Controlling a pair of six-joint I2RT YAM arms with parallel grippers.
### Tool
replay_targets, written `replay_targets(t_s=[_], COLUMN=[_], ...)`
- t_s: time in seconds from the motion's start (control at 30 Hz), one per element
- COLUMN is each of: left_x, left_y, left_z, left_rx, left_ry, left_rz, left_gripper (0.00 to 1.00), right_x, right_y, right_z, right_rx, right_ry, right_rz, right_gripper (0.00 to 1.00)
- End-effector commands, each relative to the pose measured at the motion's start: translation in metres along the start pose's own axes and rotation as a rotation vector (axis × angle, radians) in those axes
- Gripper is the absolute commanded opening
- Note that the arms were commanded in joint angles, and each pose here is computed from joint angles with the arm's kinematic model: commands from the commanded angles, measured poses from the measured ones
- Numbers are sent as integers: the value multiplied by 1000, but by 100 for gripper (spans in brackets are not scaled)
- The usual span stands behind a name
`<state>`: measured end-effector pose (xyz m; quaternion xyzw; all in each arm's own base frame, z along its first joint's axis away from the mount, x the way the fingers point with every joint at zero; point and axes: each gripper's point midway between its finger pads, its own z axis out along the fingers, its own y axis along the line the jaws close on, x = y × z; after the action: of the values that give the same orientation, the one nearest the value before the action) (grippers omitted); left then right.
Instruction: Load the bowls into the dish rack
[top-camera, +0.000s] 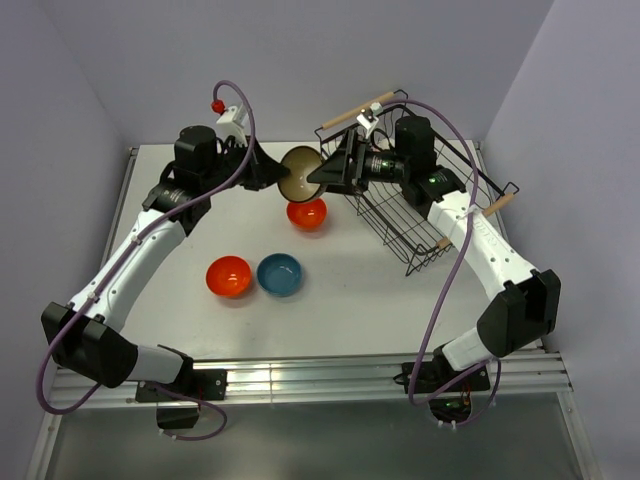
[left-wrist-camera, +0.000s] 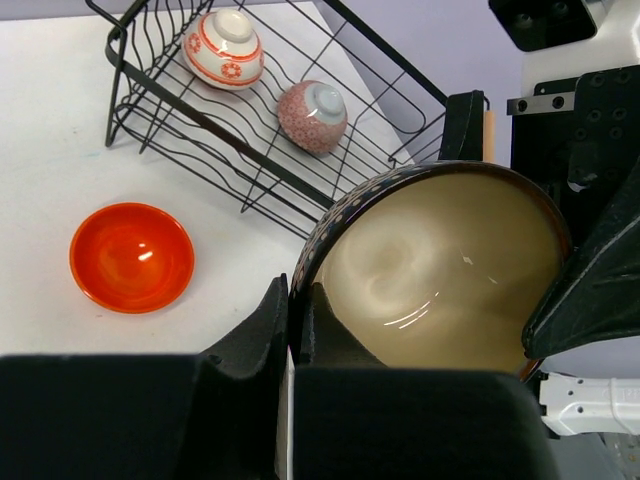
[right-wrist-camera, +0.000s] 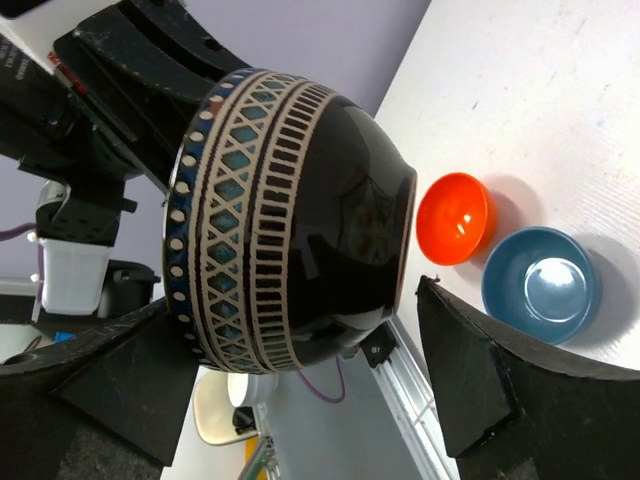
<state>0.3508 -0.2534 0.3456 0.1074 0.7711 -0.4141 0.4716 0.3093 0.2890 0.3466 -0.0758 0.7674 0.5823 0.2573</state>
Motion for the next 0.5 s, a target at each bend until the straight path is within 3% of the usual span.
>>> replay_targets(t_s=[0.0, 0.33, 0.43, 0.47], left_x=[-32, -22, -22, -21], left_y=[-33, -32, -31, -30], left_z=[-5, -5, -4, -3], left_rx=[121, 141, 135, 135], left_ry=[-104, -81, -80, -77], left_rz=[25, -10, -12, -14], left_gripper=[0, 0, 0, 0], right_x=[-5, -4, -3, -2], right_y=[20, 29, 28, 28], right_z=[0, 0, 0, -1], right_rx=[-68, -122, -122, -122], right_ry=[-10, 11, 12, 12], right_rz=[-51, -49, -48, -48], right_gripper=[88, 79, 67, 58])
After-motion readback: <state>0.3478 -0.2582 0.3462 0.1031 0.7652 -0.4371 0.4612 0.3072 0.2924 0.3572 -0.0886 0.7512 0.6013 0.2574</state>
